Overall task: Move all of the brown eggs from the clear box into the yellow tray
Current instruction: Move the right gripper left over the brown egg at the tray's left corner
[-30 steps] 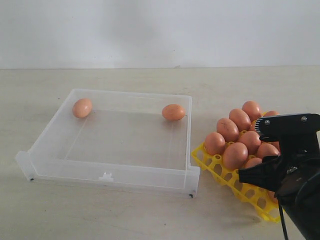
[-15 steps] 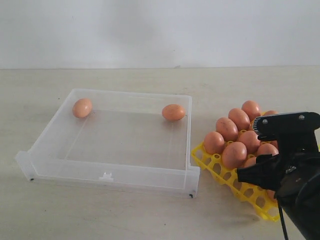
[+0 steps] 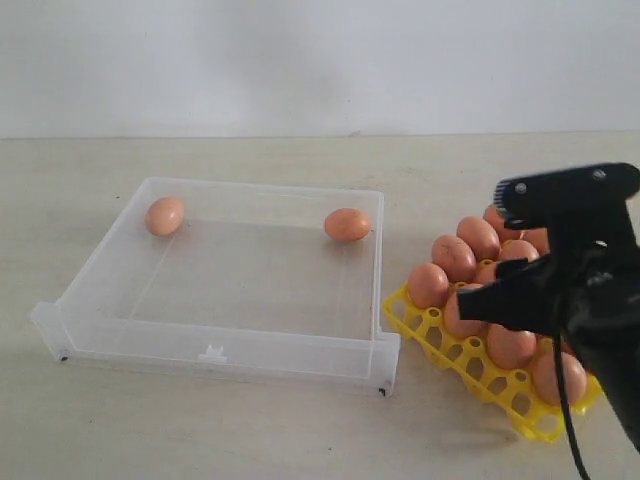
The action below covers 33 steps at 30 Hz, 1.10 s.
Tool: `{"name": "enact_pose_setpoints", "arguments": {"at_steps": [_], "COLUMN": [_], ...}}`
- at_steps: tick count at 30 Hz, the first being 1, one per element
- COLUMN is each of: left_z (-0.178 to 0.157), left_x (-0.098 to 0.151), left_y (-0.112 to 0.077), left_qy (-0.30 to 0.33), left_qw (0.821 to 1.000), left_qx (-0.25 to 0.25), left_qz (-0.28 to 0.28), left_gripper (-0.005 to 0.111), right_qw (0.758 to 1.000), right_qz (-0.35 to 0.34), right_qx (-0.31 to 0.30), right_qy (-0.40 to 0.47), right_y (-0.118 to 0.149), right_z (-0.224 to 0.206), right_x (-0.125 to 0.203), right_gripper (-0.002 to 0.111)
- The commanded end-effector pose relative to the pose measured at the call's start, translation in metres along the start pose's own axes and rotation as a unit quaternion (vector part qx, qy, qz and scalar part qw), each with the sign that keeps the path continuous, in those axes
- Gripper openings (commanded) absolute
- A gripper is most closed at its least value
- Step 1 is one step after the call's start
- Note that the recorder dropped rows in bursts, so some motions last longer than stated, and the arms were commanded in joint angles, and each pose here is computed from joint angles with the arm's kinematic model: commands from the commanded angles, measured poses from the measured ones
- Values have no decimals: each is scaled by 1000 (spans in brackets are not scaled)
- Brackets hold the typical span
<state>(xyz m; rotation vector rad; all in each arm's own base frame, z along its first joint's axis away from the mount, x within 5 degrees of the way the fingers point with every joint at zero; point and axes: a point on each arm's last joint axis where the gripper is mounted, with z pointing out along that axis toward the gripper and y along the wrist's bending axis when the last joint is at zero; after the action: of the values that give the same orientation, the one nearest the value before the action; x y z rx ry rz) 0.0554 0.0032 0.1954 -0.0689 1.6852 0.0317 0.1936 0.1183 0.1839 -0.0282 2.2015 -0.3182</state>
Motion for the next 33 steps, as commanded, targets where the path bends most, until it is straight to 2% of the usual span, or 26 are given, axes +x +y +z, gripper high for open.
{"name": "enact_pose_setpoints", "arguments": {"at_steps": [1, 2, 3, 4, 6, 8, 10, 11, 13, 14, 15, 19, 24, 28, 33], "left_z": [0, 0, 0, 0, 0, 0, 0, 0, 0, 0, 0, 0, 0, 0, 0], "left_x": [1, 1, 1, 1, 1, 1, 1, 1, 1, 1, 1, 1, 1, 1, 1], "left_y": [0, 0, 0, 0, 0, 0, 0, 0, 0, 0, 0, 0, 0, 0, 0], "left_qy": [0, 0, 0, 0, 0, 0, 0, 0, 0, 0, 0, 0, 0, 0, 0], "left_qw": [1000, 1000, 1000, 1000, 1000, 1000, 1000, 1000, 1000, 1000, 1000, 1000, 1000, 1000, 1000], "left_qx": [-1, -1, -1, -1, -1, -1, -1, -1, -1, -1, -1, -1, -1, -1, -1], "left_qz": [2, 2, 2, 2, 2, 2, 2, 2, 2, 2, 2, 2, 2, 2, 2], "left_gripper": [-4, -4, -4, -4, -4, -4, -4, -4, -4, -4, -4, -4, -4, -4, -4], "right_qw": [993, 990, 980, 975, 952, 942, 943, 947, 960, 965, 966, 957, 940, 927, 896], "right_qz": [-57, -72, -111, -134, -216, -226, -200, -191, -126, -72, -38, 72, 190, 249, 288], "right_qx": [-98, -120, -155, -164, -180, -198, -210, -213, -234, -249, -256, -273, -259, -248, -315], "right_qy": [-24, -31, -52, -65, -124, -153, -162, -145, -93, -39, -11, 66, 112, 127, 119], "right_y": [30, 37, 53, 63, 103, 138, 174, 189, 220, 238, 246, 270, 280, 278, 288], "right_z": [-14, -17, -24, -28, -41, -42, -40, -34, -23, -12, -7, 6, 26, 37, 44], "right_x": [-44, -56, -80, -92, -132, -155, -174, -173, -176, -170, -168, -162, -155, -155, -160], "right_gripper": [61, 61, 61, 61, 61, 61, 61, 61, 61, 61, 61, 61, 61, 61, 61]}}
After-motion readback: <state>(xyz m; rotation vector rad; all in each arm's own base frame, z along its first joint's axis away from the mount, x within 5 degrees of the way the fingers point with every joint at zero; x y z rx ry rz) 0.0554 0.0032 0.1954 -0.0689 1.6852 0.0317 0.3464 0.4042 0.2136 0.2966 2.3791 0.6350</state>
